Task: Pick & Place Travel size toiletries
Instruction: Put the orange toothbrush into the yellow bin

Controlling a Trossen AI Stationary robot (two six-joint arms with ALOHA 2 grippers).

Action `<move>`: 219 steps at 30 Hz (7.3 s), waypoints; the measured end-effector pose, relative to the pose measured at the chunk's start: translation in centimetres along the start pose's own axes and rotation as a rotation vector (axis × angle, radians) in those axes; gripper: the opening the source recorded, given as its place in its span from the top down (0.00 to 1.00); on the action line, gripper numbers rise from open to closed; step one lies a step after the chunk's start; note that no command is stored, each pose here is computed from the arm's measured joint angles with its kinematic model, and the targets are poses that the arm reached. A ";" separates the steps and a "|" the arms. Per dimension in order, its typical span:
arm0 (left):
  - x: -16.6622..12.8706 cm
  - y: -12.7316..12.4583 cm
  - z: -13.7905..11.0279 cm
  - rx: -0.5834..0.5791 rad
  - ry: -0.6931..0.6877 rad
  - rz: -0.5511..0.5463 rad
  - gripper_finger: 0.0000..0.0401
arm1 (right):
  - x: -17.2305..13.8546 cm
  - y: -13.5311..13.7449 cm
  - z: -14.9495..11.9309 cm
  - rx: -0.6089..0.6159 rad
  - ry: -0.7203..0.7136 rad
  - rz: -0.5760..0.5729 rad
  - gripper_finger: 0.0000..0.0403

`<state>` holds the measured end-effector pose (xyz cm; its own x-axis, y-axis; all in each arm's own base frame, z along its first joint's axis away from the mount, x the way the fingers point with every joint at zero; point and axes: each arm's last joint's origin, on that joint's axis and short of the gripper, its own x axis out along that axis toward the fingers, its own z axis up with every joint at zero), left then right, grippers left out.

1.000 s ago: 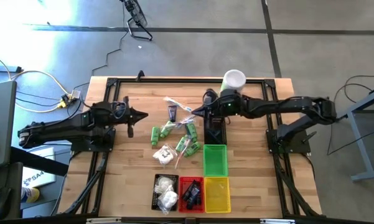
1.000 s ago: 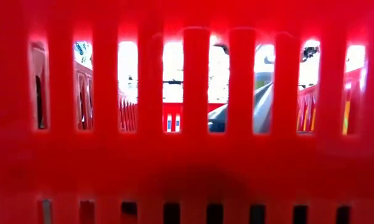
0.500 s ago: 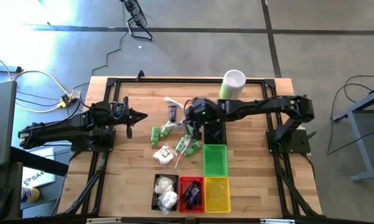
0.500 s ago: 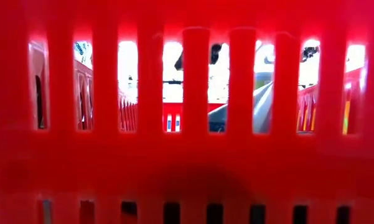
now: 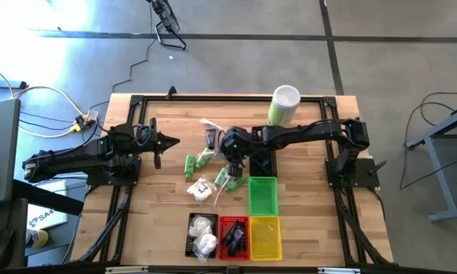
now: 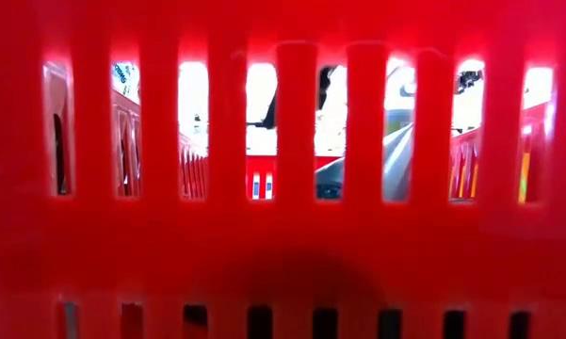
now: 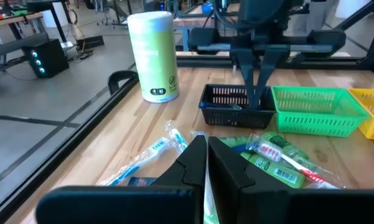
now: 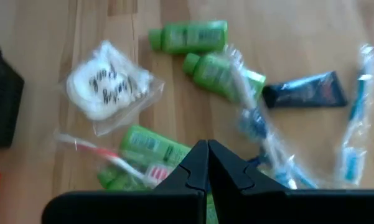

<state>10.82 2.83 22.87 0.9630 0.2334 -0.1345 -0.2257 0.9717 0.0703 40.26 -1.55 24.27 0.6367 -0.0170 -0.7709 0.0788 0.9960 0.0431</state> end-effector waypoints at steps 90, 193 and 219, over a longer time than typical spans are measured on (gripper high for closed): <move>-0.1 -0.1 -1.2 -0.004 0.126 -0.008 0.97 | -4.9 6.0 -1.6 -0.113 0.087 -0.126 0.87; 0.0 0.1 0.5 0.136 -0.056 0.023 0.97 | -8.7 23.2 -12.2 0.680 0.715 0.095 0.87; 0.0 0.1 0.5 0.183 -0.053 0.028 0.97 | -8.0 23.5 -10.7 1.077 0.631 0.079 0.84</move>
<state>10.88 2.90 23.40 0.9643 0.2531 -0.0778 -0.2265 0.9406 0.2527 28.79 22.90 24.69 0.2133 0.3809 -0.8997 0.8337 0.4091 0.3709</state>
